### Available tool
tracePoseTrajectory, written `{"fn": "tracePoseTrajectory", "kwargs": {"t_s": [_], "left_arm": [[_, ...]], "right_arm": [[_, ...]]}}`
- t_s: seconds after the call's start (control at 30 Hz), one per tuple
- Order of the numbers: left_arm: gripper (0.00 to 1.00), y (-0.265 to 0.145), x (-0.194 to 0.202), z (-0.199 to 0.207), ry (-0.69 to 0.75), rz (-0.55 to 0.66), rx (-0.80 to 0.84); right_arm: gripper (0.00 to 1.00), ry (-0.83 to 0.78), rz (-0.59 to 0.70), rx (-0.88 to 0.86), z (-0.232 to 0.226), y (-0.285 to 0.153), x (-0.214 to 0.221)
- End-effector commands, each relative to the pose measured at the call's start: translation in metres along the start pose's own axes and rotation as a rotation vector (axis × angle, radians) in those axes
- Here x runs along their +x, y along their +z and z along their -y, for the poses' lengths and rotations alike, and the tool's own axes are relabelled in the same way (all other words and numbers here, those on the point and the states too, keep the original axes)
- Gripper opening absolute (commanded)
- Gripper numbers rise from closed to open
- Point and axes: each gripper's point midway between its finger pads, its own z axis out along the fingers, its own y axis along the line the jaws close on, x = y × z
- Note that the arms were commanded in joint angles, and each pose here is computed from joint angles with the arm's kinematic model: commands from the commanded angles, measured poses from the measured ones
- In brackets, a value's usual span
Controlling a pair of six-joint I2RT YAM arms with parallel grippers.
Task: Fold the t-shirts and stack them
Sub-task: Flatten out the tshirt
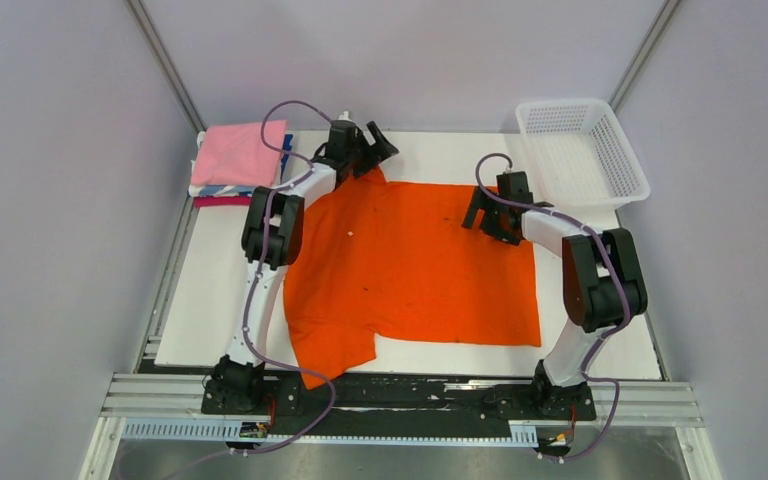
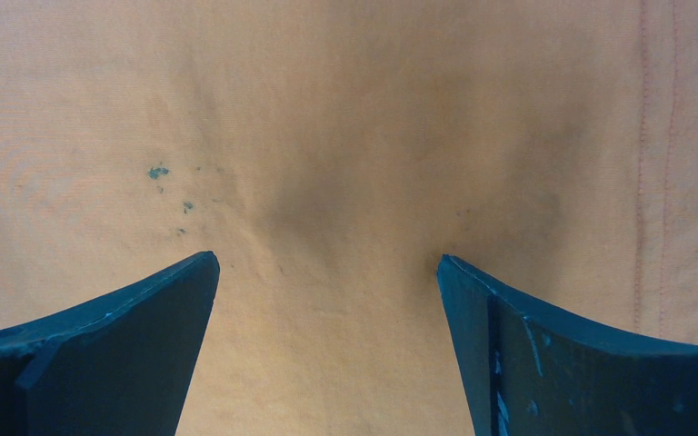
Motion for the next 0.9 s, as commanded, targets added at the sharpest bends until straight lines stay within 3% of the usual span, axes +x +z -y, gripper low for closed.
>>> {"fn": "tracePoseTrajectory", "kwargs": {"t_s": [0.0,0.27,0.47,0.67,0.87], "left_arm": [[1.00,0.016,-0.023,0.028,-0.060,0.080,0.120],[1.00,0.024,-0.051,0.065,-0.003,0.129,0.233],[1.00,-0.034,-0.077,0.079,0.133,0.181,0.122],[1.00,-0.079,-0.060,0.041,0.127,0.177,-0.048],[1.00,-0.078,-0.029,0.011,0.085,0.118,-0.103]], "right_arm": [[1.00,-0.018,-0.004,0.022,0.004,0.007,-0.002],[1.00,-0.020,-0.010,0.023,0.004,0.009,-0.003],[1.00,-0.018,-0.019,0.015,0.002,0.010,-0.001],[1.00,-0.015,-0.028,0.009,0.002,0.010,0.002],[1.00,-0.013,-0.030,0.012,0.003,0.010,0.004]]}}
